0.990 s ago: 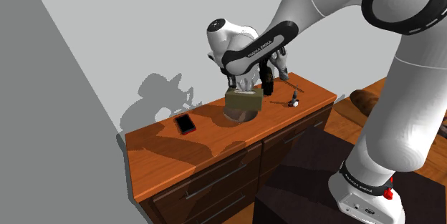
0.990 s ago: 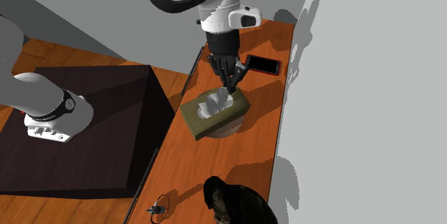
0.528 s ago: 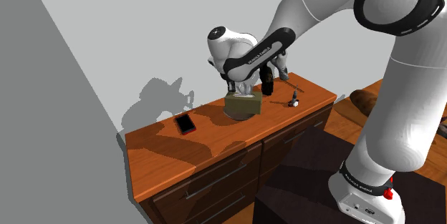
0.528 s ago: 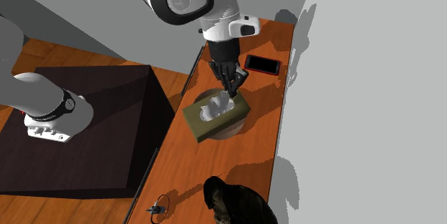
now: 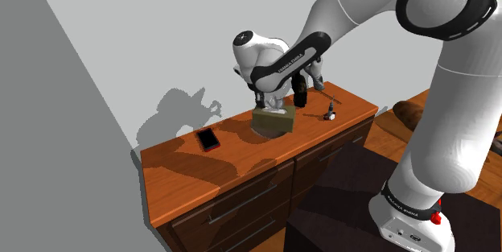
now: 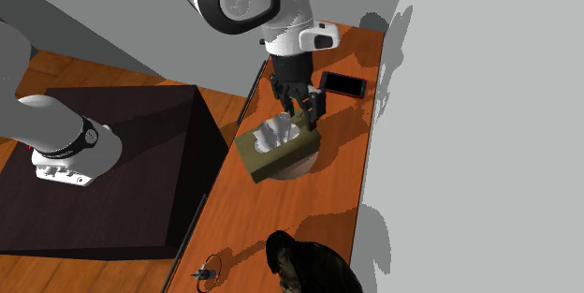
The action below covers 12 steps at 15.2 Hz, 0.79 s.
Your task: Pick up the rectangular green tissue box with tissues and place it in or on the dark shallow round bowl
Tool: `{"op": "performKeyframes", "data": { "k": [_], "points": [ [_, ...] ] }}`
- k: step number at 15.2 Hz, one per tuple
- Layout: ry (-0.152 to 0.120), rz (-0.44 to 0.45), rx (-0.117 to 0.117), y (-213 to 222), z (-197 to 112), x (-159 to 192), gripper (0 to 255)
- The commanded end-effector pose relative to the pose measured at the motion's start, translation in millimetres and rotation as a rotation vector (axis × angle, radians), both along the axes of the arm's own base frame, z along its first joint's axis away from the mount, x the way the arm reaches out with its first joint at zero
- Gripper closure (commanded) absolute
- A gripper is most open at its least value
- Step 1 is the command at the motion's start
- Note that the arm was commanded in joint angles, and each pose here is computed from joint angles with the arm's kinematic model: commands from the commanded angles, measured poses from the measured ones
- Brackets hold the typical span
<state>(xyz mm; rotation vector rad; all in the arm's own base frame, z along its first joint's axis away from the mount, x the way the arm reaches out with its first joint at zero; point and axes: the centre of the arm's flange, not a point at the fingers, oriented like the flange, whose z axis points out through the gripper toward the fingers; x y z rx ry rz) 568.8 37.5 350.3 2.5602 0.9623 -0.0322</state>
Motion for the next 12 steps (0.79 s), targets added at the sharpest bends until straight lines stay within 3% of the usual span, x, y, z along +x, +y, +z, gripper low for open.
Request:
{"op": "performKeyframes", "data": {
  "k": [1, 4, 8, 12],
  "points": [
    [0.004, -0.001, 0.0, 0, -1, 0, 0],
    [0.004, -0.001, 0.0, -1, -3, -2, 0],
    [0.004, -0.001, 0.0, 18, 43, -7, 0],
    [0.004, -0.001, 0.0, 18, 43, -7, 0]
  ]
}}
